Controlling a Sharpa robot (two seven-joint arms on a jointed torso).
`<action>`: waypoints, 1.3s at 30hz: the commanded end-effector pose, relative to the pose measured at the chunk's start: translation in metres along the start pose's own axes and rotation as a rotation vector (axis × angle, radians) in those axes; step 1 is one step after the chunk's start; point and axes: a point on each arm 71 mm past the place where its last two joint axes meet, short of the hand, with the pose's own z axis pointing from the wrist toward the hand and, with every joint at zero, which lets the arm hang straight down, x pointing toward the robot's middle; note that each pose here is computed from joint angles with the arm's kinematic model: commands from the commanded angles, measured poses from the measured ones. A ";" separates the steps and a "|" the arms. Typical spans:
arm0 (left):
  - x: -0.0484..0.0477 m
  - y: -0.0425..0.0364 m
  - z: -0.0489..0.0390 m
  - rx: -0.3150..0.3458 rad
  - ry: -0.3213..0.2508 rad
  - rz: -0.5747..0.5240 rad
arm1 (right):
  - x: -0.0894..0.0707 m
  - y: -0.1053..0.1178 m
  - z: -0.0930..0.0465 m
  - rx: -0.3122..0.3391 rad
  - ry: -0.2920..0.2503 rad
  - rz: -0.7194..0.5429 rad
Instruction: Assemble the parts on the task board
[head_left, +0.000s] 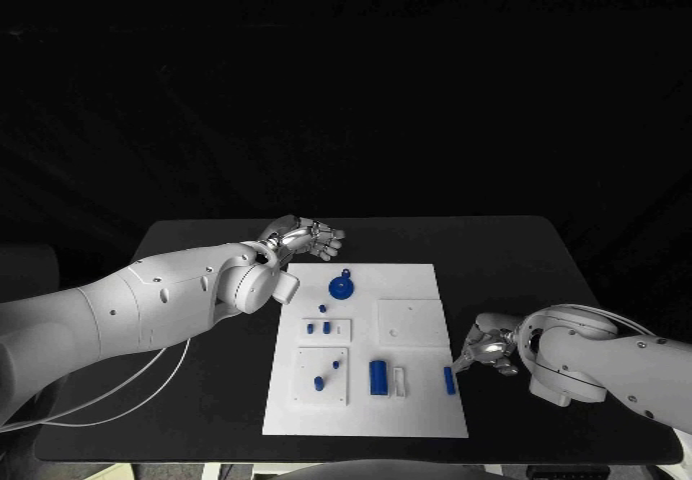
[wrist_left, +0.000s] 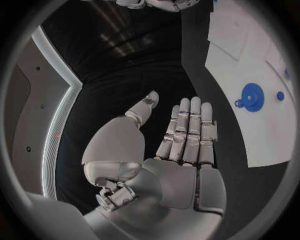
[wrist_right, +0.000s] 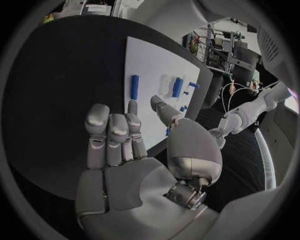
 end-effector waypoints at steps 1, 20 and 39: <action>0.0020 -0.0018 0.0000 0.015 0.018 -0.009 | 0.004 -0.003 0.003 0.041 -0.014 -0.038; 0.0020 -0.0015 -0.0011 0.012 0.023 -0.011 | 0.031 0.004 0.018 0.038 0.005 -0.055; 0.0025 -0.0014 -0.0015 0.009 0.028 -0.012 | 0.046 0.023 0.037 0.011 -0.041 -0.204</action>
